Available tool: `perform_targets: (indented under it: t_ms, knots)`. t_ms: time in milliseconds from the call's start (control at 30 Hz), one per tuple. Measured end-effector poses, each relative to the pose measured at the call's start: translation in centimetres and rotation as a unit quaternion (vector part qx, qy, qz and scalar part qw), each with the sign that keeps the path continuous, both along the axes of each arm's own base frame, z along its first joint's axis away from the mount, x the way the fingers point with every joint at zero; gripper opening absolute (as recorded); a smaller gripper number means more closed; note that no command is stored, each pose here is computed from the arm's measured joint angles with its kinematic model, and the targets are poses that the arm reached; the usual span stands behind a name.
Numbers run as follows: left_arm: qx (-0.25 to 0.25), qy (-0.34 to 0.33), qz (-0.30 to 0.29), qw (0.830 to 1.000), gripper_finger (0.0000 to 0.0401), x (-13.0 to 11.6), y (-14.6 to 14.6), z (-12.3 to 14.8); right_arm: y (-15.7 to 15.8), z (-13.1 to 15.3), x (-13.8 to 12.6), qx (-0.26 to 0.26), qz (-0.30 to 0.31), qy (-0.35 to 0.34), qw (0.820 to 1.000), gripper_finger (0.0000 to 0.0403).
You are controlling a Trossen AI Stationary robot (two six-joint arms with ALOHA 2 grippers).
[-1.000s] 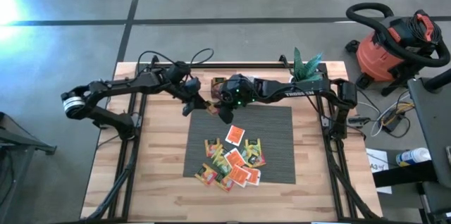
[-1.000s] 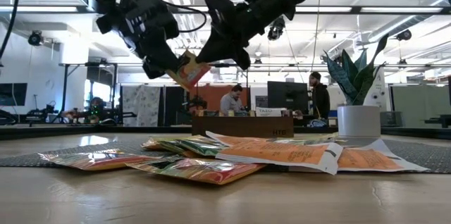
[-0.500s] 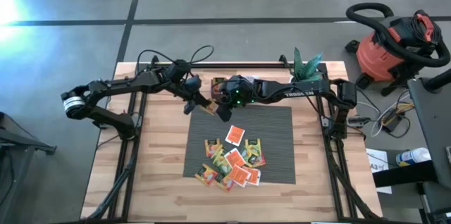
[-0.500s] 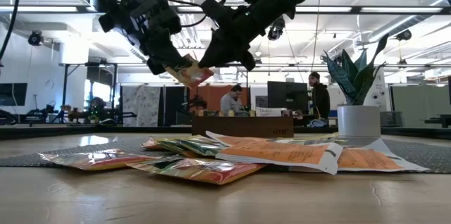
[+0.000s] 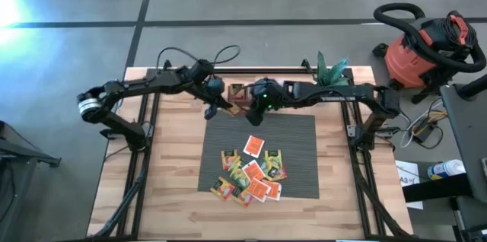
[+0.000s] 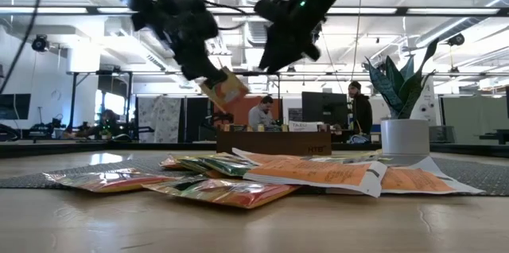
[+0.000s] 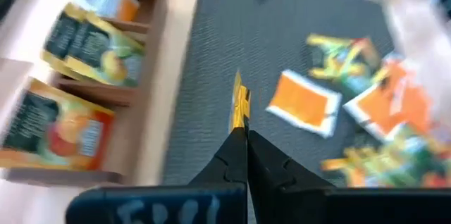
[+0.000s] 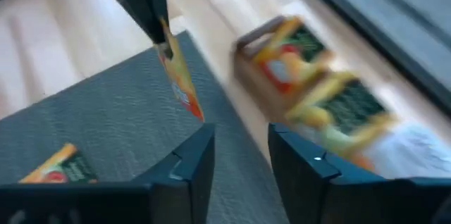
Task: Pick & Place Tea
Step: Put the orange tea bag into the left section of the wooden organizer
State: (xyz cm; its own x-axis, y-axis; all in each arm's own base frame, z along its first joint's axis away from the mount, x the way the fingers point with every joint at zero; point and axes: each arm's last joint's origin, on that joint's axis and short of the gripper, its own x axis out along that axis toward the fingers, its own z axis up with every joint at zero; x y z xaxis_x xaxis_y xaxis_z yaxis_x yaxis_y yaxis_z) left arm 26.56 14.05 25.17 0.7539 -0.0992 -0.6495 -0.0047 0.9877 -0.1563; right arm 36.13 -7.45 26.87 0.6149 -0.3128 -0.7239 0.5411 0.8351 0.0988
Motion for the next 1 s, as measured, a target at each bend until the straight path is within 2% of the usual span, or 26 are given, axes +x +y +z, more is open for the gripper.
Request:
perform_targets:
  t_ms: [167,367,600,833,1000]
  knots:
    - [0.060,0.094,-0.024,0.993,0.0000,3.3,2.7,-0.2,0.3,2.1,-2.3,-0.013,-0.029,0.016,0.999,0.0147]
    - [0.120,0.197,-0.032,0.973,0.0000,6.3,5.6,0.4,1.0,3.5,-3.8,-0.011,-0.048,0.002,0.999,0.0138]
    - [0.165,0.184,-0.028,0.969,0.0000,8.5,7.3,3.1,2.1,2.7,-4.4,0.001,-0.051,0.009,0.999,0.0120]
    - [0.140,0.272,-0.056,0.951,0.0000,8.8,7.6,0.5,3.0,1.6,-4.5,0.006,-0.044,0.022,0.999,0.0106]
    - [0.140,0.290,-0.056,0.945,0.0000,8.9,7.7,-0.7,3.0,0.9,-4.8,0.010,-0.065,0.028,0.997,0.0097]
